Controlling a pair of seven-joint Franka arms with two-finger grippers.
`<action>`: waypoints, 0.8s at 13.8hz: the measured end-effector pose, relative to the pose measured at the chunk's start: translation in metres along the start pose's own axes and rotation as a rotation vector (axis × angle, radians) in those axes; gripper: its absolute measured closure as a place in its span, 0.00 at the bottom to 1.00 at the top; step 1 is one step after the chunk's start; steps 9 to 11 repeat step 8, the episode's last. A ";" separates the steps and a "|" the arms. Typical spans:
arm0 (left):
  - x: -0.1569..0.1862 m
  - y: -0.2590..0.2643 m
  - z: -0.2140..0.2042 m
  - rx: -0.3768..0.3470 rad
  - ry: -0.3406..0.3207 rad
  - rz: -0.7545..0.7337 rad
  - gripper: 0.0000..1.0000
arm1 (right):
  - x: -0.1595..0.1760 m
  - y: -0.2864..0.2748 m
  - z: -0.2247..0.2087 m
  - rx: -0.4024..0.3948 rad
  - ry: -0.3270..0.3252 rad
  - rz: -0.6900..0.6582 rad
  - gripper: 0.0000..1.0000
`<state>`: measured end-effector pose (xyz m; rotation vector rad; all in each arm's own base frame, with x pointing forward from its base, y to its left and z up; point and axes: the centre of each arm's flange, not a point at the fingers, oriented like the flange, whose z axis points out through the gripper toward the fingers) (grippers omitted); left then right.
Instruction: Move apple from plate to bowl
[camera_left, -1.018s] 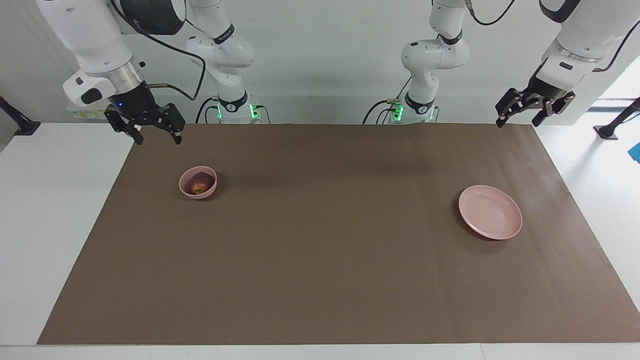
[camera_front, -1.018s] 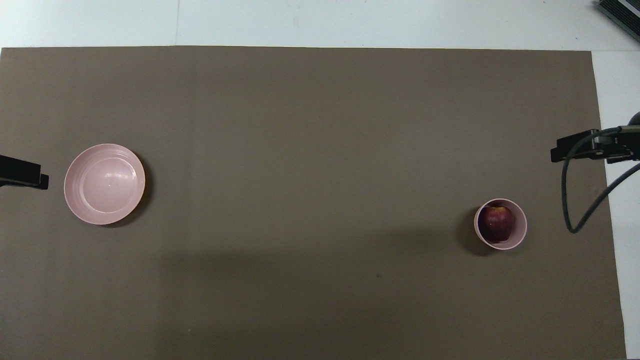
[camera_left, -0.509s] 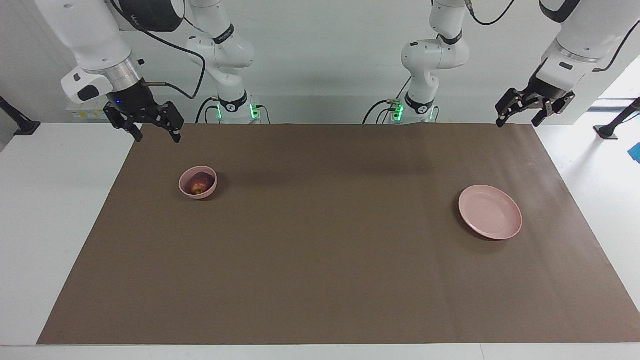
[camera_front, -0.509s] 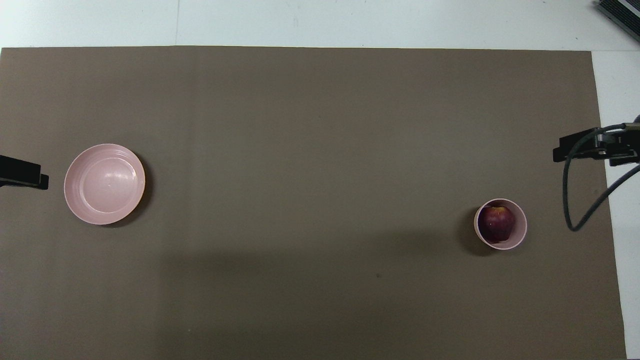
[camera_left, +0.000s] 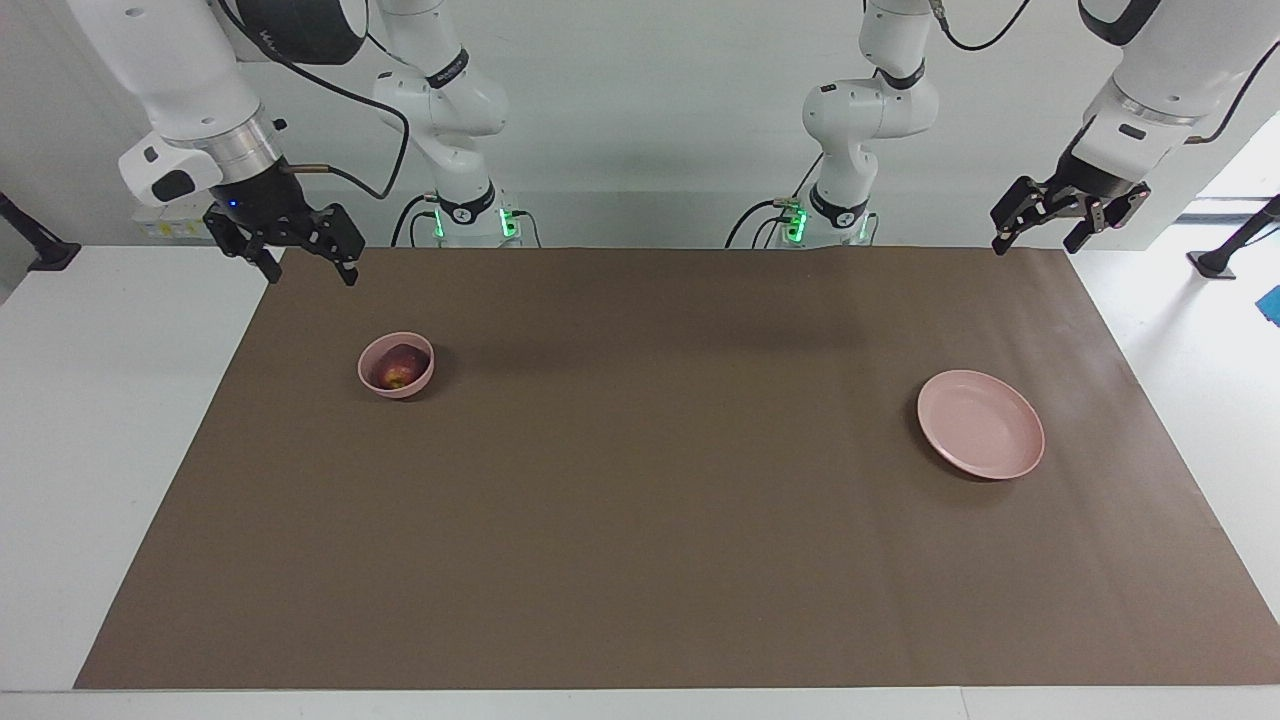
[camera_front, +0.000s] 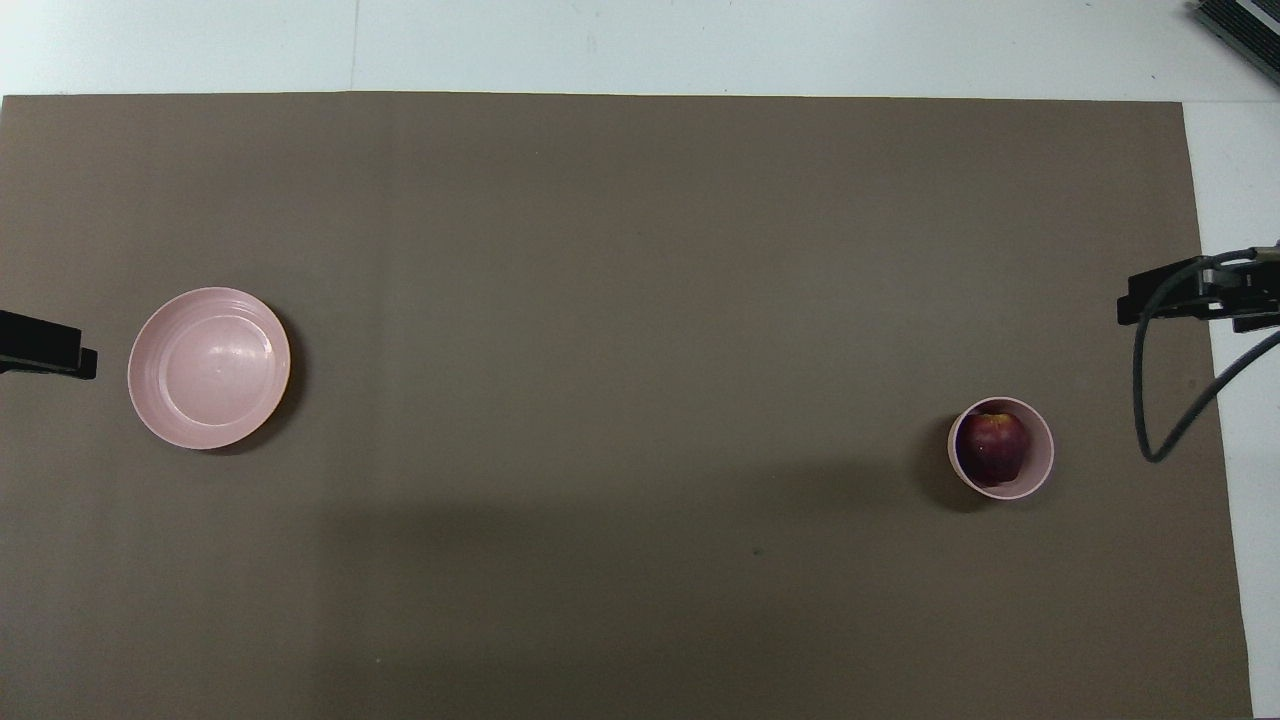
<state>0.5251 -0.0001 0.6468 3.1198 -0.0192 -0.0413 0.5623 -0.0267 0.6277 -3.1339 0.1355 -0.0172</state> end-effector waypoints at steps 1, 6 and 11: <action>0.000 0.000 0.000 0.000 0.000 0.000 0.00 | 0.000 0.000 0.000 0.000 -0.002 0.000 0.00; 0.000 0.000 0.000 0.000 0.000 0.000 0.00 | -0.004 0.000 0.003 -0.003 -0.037 0.000 0.00; 0.000 0.000 0.000 0.000 0.000 0.000 0.00 | -0.004 0.000 0.003 -0.004 -0.037 0.000 0.00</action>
